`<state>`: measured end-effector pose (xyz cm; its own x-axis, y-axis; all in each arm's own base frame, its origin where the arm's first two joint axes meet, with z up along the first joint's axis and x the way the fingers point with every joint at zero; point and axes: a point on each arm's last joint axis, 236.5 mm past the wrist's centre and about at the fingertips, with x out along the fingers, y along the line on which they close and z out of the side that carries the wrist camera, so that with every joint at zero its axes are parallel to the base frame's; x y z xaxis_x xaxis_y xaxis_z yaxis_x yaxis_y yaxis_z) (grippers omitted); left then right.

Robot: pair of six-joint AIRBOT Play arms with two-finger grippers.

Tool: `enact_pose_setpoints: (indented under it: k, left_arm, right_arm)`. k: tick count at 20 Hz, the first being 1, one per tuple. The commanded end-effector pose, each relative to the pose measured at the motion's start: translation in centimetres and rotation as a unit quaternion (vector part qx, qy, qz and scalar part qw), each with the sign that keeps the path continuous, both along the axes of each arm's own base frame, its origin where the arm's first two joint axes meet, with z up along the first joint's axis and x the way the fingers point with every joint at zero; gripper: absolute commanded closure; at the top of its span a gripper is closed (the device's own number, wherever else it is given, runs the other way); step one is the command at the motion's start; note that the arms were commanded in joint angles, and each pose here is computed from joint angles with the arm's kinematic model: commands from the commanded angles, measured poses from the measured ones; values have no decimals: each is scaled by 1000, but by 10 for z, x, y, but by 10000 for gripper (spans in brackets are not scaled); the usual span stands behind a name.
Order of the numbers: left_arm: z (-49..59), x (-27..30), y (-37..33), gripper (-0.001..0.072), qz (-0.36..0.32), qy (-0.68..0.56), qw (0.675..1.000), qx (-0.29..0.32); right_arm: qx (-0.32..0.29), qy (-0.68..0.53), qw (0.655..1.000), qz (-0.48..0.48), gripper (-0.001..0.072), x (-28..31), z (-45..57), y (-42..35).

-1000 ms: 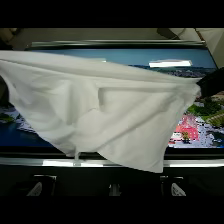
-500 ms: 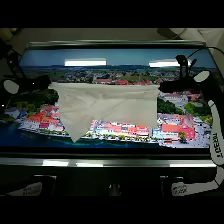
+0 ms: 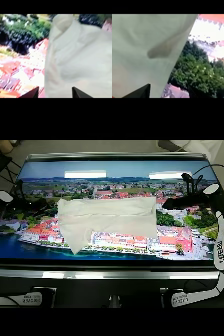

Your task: Fold the shirts.

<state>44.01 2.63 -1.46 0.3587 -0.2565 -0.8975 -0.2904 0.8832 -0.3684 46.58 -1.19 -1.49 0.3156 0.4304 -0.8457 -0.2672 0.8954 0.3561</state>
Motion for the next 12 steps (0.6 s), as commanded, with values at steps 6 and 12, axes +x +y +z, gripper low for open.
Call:
enact_pose_setpoints:
  k: [6, 12]
  left_arm:
    - [-73, -60, -48, 251, -27, 81, 989, -119]
    - [-92, -41, -48, 287, -11, 62, 992, -106]
  right_arm:
    - [66, 172, 982, 47, 208, -106, -55, 18]
    - [59, 156, 985, 38, 207, -98, -61, 15]
